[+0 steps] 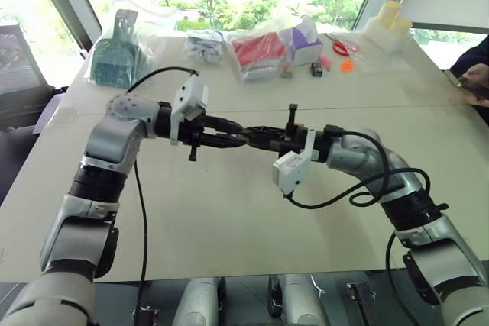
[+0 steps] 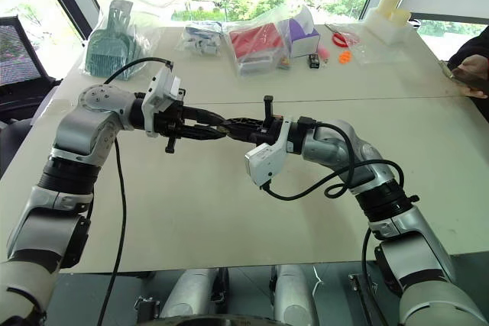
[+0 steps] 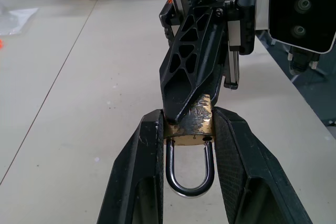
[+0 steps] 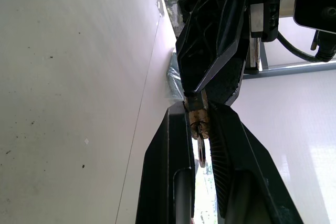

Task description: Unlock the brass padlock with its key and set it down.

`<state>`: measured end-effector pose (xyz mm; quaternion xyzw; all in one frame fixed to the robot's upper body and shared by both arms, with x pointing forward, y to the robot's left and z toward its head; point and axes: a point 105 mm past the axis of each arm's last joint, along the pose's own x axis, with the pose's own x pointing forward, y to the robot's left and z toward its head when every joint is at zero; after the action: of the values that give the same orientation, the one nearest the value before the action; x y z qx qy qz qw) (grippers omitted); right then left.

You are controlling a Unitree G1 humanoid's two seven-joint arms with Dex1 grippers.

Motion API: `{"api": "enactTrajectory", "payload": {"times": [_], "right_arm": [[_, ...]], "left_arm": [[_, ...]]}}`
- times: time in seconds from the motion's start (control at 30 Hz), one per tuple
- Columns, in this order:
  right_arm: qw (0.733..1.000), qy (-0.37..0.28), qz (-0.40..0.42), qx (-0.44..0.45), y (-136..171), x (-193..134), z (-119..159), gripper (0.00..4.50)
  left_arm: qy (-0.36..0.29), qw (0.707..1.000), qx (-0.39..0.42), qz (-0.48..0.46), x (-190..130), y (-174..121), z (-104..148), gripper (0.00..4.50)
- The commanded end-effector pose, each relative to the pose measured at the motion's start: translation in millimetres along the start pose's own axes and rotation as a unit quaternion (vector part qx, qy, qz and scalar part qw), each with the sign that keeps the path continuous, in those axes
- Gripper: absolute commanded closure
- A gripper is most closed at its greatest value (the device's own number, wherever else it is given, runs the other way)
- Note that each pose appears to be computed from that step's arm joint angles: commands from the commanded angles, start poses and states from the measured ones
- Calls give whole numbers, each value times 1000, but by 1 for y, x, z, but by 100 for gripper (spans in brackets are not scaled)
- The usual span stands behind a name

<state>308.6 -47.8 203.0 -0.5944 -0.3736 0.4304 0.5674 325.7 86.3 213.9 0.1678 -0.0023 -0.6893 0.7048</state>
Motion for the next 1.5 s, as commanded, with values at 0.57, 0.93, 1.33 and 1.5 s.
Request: {"api": "enactTrajectory", "payload": {"times": [0.57, 0.93, 1.33, 1.5], "right_arm": [[1000, 6, -20, 10, -5, 1, -2, 450], [1000, 8, -18, 8, -6, 1, -2, 450], [1000, 11, -20, 11, -8, 1, -2, 450], [1000, 12, -20, 16, -6, 2, -2, 450]], "left_arm": [[-47, 996, -19, 71, -30, 7, 18, 285], [-20, 998, -36, 45, -20, -6, -2, 448], [-18, 996, -24, 86, -16, 8, -11, 448], [-32, 995, -32, 92, -19, 10, -6, 448]]}}
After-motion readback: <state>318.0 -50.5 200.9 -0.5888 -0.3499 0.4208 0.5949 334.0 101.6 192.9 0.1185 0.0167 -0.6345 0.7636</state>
